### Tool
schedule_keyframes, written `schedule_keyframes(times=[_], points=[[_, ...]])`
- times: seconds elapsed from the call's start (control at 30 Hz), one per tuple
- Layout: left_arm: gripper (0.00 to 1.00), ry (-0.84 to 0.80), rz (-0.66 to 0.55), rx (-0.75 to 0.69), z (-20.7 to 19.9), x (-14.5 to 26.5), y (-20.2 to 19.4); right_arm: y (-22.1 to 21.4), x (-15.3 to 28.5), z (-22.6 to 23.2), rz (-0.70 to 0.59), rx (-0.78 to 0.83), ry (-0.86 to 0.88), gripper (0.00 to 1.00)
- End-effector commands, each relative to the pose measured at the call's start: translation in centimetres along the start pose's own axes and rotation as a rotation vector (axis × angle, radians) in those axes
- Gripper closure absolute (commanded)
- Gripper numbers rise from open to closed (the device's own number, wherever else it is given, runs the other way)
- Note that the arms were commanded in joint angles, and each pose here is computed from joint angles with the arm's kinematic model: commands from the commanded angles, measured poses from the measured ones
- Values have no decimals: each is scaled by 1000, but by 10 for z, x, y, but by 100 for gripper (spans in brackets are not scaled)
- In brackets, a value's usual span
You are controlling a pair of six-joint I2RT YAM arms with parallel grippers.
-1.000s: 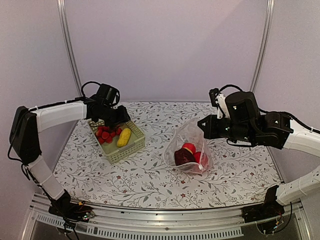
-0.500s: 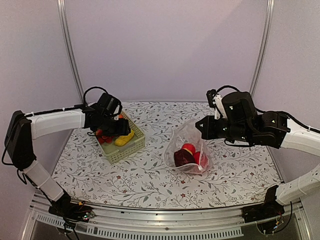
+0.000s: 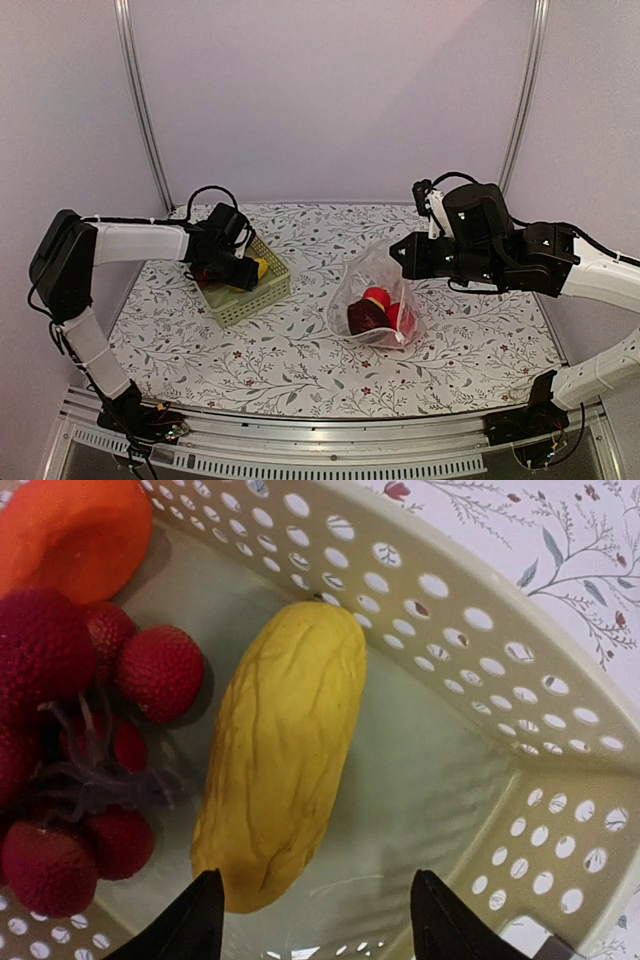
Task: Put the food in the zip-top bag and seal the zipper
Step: Pick up the fake fruit from the bin.
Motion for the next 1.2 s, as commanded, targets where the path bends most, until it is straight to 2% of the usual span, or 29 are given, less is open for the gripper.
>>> schedule_keyframes(times=[0.0, 0.27, 0.57, 0.83, 1.0, 1.17], points=[[36, 16, -60, -34, 8, -3, 19, 9, 7, 4, -29, -14, 7, 100], [35, 25, -9, -40, 11, -30, 14, 9, 4, 7, -21, -9, 10, 100], [37, 79, -5, -35, 17, -40, 13, 9, 3, 7, -20, -7, 9, 100], [53, 94, -7, -7, 18, -43, 9, 9, 6, 5, -25, -9, 8, 100], [54, 60, -42, 19, 13, -25, 13, 9, 7, 5, -24, -8, 7, 100], [55, -84, -145, 73, 0, 24, 23, 11, 8, 5, -30, -8, 8, 100]])
Point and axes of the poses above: each gripper's point midway between its finger pads, its own x axis back along the fingers, its own z axis along the line the jaws close on, y = z × x, the point moved 5 cm from there along x, back along the fingers, and after that the axes turned 1 degree about x, right-handed, at the moved point
